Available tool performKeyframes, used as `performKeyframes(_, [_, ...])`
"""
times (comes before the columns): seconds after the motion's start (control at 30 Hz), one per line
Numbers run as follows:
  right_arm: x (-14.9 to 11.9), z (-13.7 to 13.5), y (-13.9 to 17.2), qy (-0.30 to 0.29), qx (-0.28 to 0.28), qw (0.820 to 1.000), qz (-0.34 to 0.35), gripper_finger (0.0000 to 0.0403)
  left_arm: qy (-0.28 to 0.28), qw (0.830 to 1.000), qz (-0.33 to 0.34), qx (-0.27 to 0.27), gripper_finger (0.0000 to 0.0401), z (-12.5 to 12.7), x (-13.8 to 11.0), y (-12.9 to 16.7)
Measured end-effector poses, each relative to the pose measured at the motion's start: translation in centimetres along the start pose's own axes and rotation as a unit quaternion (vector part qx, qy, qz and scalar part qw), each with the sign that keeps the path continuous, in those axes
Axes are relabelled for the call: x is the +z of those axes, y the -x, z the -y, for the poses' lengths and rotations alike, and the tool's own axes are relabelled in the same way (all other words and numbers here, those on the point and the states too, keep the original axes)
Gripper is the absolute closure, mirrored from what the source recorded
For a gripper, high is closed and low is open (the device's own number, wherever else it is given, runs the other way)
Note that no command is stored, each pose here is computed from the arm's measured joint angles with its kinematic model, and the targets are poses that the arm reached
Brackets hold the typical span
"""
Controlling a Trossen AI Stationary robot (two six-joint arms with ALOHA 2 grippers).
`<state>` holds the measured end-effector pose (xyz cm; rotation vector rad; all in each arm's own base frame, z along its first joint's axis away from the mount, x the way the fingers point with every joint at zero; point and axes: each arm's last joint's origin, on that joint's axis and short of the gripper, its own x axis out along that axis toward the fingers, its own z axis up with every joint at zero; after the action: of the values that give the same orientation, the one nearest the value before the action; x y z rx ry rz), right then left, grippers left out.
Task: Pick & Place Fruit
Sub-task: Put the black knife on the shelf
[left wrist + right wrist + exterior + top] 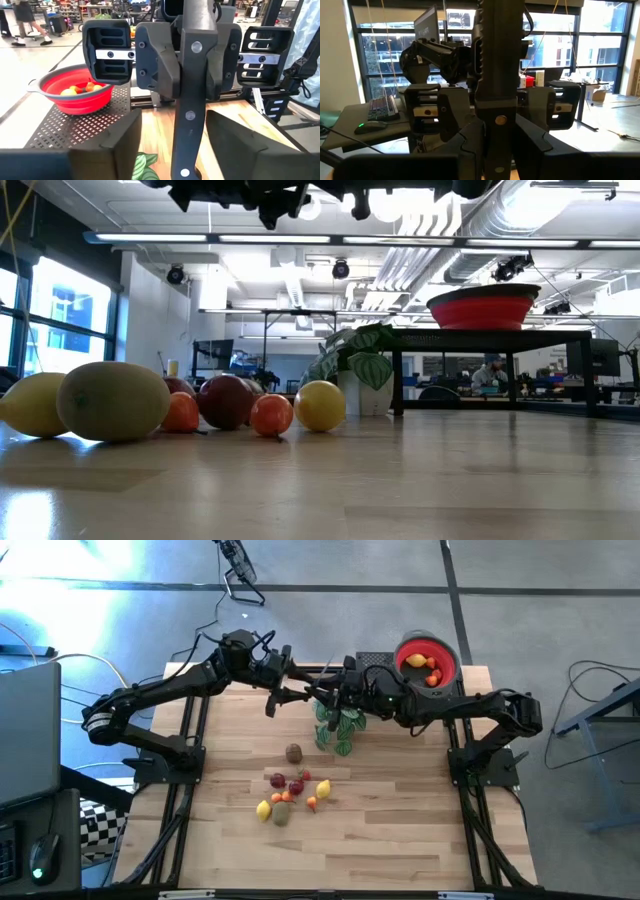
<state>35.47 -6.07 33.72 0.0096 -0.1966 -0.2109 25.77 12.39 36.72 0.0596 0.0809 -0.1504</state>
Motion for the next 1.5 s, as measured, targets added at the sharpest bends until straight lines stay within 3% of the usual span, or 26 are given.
performKeyframes(0.13, [0.0, 0.0, 0.0, 0.000, 0.000, 1.000, 0.000, 0.0333, 0.000, 1.000, 0.000, 0.000, 0.0158, 0.0, 0.0, 0.0])
performKeyframes(0.43, [0.0, 0.0, 0.0, 0.000, -0.002, 1.000, 0.000, 0.0333, 0.023, 1.000, -0.004, 0.002, 0.0156, 0.0, 0.1, 0.4])
performKeyframes(0.6, [-0.3, 0.2, 0.1, -0.006, -0.035, 0.999, -0.025, 0.0333, 0.001, 1.000, 0.003, -0.004, 0.0156, 0.5, 1.5, 3.5])
performKeyframes(0.77, [-0.3, 0.5, 0.3, -0.009, -0.100, 0.993, -0.067, 0.0334, -0.016, 0.999, 0.016, 0.024, 0.0156, 1.5, 2.4, 7.0])
performKeyframes(0.97, [3.0, 0.7, -0.2, -0.015, -0.164, 0.976, -0.144, 0.0336, 0.003, 0.999, -0.002, 0.043, 0.0156, 2.2, 0.5, 8.6])
performKeyframes(1.27, [8.5, 3.0, 0.7, -0.045, -0.254, 0.939, -0.227, 0.0337, 0.036, 0.998, -0.032, 0.049, 0.0156, 2.3, -3.6, 8.2])
performKeyframes(1.5, [9.2, 6.4, 1.6, -0.090, -0.292, 0.907, -0.290, 0.0338, 0.044, 0.997, -0.024, 0.052, 0.0156, 2.2, -4.2, 8.0])
